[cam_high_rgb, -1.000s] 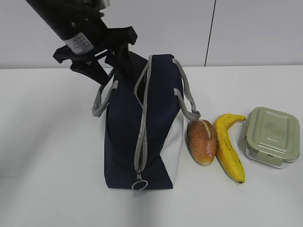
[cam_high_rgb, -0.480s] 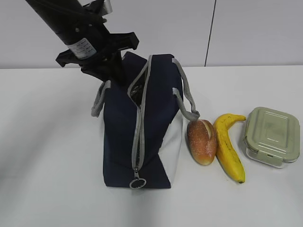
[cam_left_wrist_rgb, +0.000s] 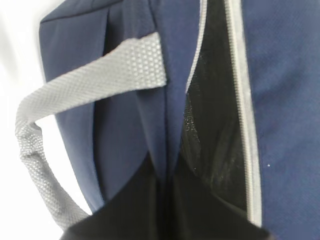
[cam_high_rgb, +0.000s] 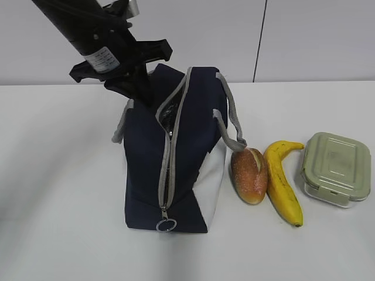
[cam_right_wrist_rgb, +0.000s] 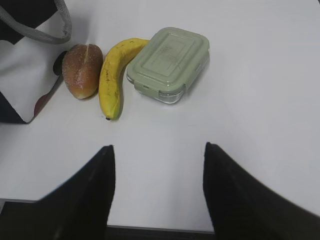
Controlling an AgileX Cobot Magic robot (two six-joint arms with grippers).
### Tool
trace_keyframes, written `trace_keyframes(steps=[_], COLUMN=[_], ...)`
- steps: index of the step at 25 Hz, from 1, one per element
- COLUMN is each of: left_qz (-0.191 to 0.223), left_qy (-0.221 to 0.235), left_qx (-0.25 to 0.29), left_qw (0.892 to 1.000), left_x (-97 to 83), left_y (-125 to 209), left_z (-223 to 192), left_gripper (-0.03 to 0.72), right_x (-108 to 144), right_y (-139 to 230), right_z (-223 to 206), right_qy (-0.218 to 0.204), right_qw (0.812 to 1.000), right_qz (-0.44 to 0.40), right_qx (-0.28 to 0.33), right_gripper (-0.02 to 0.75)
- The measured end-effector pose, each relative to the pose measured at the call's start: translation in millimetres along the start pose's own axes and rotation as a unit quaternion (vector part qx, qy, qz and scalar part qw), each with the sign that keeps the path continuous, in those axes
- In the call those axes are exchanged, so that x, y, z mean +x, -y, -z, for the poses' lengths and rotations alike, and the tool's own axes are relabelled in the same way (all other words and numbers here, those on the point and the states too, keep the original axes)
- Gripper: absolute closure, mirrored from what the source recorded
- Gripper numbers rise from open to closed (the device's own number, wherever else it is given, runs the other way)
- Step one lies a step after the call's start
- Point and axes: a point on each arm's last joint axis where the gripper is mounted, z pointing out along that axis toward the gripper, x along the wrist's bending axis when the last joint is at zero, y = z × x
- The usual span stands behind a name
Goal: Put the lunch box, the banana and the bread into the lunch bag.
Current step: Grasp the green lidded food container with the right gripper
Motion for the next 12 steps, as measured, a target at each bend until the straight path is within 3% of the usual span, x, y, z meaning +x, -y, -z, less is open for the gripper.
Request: trace_keyframes(steps=[12], left_qz=[0.001], left_qy=[0.000], left_qx=[0.005], left_qw=[1.000], left_x=[0.2], left_y=[0.7], left_z=[-0.8], left_gripper=[0.679], right_x=[0.2], right_y=[0.0], right_z=[0.0], right_qy=[-0.001], right_qw=[1.000], right_qz=[0.000], right_qx=[0.000], right_gripper=[0.326])
